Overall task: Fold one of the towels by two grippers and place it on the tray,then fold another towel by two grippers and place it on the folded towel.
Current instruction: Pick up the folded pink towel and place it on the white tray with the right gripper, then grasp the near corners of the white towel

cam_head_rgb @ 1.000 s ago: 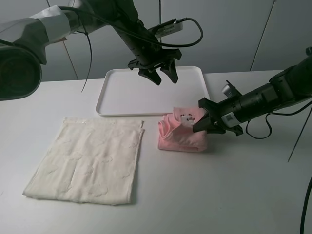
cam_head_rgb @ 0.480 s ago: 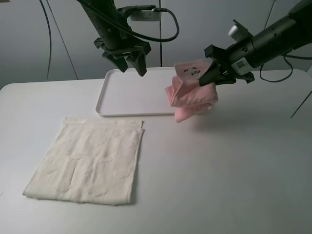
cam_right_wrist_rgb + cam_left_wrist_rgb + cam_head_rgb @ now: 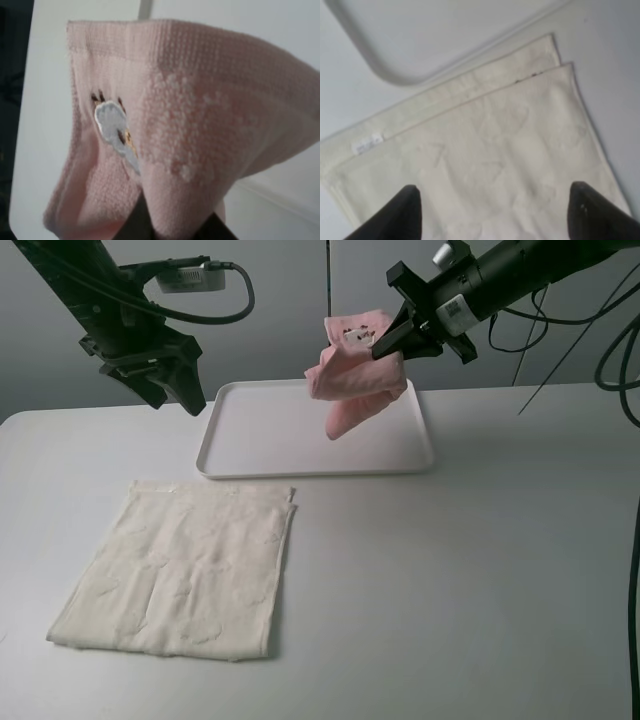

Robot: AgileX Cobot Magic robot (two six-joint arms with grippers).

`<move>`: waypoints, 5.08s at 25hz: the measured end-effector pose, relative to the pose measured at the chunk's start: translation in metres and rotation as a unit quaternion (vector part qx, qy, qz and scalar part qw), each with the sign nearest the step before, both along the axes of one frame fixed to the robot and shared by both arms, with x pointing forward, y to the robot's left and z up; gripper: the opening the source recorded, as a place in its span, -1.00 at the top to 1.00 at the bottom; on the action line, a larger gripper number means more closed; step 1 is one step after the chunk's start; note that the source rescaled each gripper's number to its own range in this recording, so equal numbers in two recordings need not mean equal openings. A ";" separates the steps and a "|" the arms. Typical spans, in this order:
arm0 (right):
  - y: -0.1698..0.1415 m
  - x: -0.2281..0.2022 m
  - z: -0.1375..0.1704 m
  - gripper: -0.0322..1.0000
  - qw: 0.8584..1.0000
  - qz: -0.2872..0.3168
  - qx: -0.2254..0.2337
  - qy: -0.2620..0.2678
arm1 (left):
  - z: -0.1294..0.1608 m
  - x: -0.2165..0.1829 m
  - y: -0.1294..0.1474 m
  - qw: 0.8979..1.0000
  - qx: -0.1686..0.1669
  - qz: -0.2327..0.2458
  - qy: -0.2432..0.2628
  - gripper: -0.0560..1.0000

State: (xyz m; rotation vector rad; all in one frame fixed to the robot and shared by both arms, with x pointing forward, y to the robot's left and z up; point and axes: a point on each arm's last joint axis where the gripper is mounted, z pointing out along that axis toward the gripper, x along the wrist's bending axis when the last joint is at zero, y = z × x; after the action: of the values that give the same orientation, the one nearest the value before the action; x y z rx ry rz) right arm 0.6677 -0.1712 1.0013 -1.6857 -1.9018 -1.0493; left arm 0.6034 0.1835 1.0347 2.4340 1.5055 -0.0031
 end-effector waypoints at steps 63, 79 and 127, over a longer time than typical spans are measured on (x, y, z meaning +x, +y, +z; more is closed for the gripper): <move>-0.022 -0.008 0.056 -0.85 0.966 0.125 -0.180 -0.138 | 0.016 -0.049 0.039 0.997 0.045 -0.058 -0.029 -0.59; 0.113 -0.187 0.004 -0.84 0.796 0.508 -0.217 -0.248 | -0.035 -0.108 0.078 0.939 0.146 -0.310 0.019 -0.59; 0.200 -0.251 -0.093 -1.00 0.711 0.604 -0.267 -0.242 | -0.156 -0.170 0.094 0.841 0.183 -0.508 0.000 -0.99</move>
State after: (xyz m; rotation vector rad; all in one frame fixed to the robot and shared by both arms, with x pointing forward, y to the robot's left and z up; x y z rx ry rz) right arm 0.4164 0.0287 0.9085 0.0642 -3.0422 -0.3446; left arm 0.4334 0.2776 0.8791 3.2158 0.0325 0.0778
